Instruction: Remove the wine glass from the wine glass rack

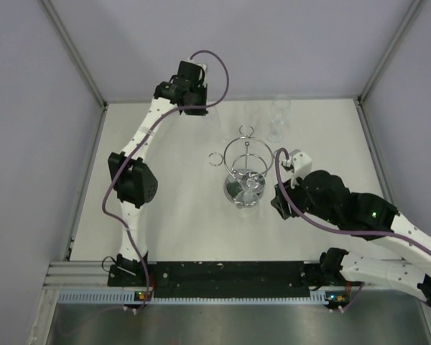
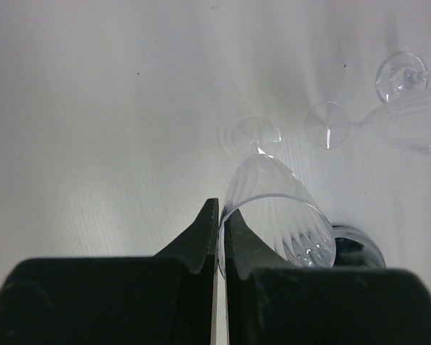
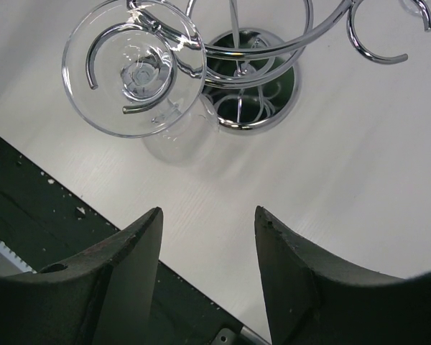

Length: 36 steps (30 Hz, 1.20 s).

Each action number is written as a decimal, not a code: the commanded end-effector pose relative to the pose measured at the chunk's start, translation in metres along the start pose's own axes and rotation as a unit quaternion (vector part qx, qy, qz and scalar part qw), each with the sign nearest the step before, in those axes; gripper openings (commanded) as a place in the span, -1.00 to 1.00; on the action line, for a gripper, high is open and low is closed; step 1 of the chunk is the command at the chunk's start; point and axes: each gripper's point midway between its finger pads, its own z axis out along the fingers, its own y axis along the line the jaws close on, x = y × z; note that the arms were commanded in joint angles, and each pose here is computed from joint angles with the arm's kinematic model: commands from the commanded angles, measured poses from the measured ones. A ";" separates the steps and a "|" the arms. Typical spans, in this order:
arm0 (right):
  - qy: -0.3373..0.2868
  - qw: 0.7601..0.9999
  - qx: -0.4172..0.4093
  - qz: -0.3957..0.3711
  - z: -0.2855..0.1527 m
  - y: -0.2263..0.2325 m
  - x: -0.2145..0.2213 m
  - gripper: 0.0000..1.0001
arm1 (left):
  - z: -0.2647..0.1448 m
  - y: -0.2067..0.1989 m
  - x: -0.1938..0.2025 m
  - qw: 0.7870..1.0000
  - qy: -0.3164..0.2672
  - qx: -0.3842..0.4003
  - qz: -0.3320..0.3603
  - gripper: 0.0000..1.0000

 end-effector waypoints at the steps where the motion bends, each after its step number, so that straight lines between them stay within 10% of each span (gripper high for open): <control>1: -0.018 1.000 -0.006 0.018 0.003 0.003 -0.007 0.08 | -0.003 -0.002 -0.017 0.999 -0.041 -0.028 0.011 -1.00; 30: -0.007 1.000 -0.016 0.017 0.009 0.008 0.001 0.09 | -0.011 0.018 0.007 0.993 0.012 -0.104 0.058 -1.00; 36: -0.006 1.000 -0.015 0.020 0.011 0.007 0.002 0.10 | -0.007 0.018 0.011 0.993 0.019 -0.103 0.061 -0.69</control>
